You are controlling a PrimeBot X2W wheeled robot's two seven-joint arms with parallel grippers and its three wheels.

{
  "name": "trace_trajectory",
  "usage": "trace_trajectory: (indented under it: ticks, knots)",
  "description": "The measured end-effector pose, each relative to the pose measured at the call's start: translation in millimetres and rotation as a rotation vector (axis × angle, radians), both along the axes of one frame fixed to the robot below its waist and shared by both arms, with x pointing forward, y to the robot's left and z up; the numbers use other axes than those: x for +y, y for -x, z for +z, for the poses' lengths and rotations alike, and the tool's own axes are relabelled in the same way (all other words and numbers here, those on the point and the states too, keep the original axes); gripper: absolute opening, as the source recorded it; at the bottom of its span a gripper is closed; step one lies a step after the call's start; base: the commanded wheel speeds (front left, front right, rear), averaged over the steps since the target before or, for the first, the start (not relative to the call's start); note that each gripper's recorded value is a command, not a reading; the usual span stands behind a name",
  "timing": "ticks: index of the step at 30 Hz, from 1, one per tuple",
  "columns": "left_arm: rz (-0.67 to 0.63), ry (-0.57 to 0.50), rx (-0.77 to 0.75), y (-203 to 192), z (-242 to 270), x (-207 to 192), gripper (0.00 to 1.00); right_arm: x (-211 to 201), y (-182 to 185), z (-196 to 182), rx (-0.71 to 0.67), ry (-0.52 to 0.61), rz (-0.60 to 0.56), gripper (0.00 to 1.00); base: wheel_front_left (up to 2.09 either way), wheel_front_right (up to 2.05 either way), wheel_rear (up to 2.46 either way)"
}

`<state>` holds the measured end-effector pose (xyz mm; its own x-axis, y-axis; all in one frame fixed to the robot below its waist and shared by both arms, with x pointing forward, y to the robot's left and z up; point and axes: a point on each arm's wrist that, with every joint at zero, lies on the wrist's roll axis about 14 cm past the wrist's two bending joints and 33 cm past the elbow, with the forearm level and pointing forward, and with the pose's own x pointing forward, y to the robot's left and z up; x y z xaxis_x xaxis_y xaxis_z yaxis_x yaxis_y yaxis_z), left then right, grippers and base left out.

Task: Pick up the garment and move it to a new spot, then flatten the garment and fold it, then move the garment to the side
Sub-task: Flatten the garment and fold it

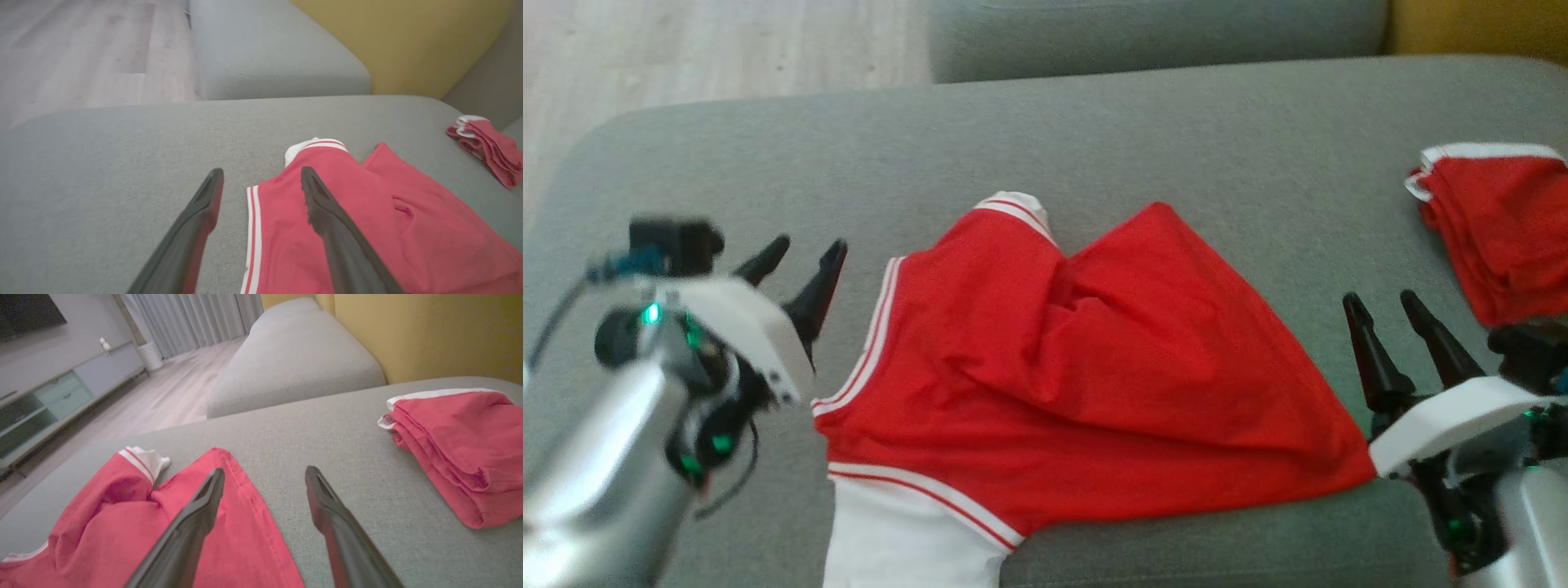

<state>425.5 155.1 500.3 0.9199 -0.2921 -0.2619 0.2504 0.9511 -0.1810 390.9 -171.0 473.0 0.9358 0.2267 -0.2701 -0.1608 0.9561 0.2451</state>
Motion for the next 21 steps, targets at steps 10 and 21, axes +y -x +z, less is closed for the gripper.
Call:
trace_trajectory:
  ticks: [10, 21]
  knots:
    - [-0.349, -0.127, 0.375, -35, -45, -59, 1.0, -8, -6, 4, -0.108, -0.045, -0.104, 1.0, 0.0, 0.0, 0.0]
    - [-0.554, -0.272, 0.622, -50, -104, -117, 1.0, -32, -11, -19, -0.06, -0.014, -0.172, 1.0, 0.0, 0.0, 0.0]
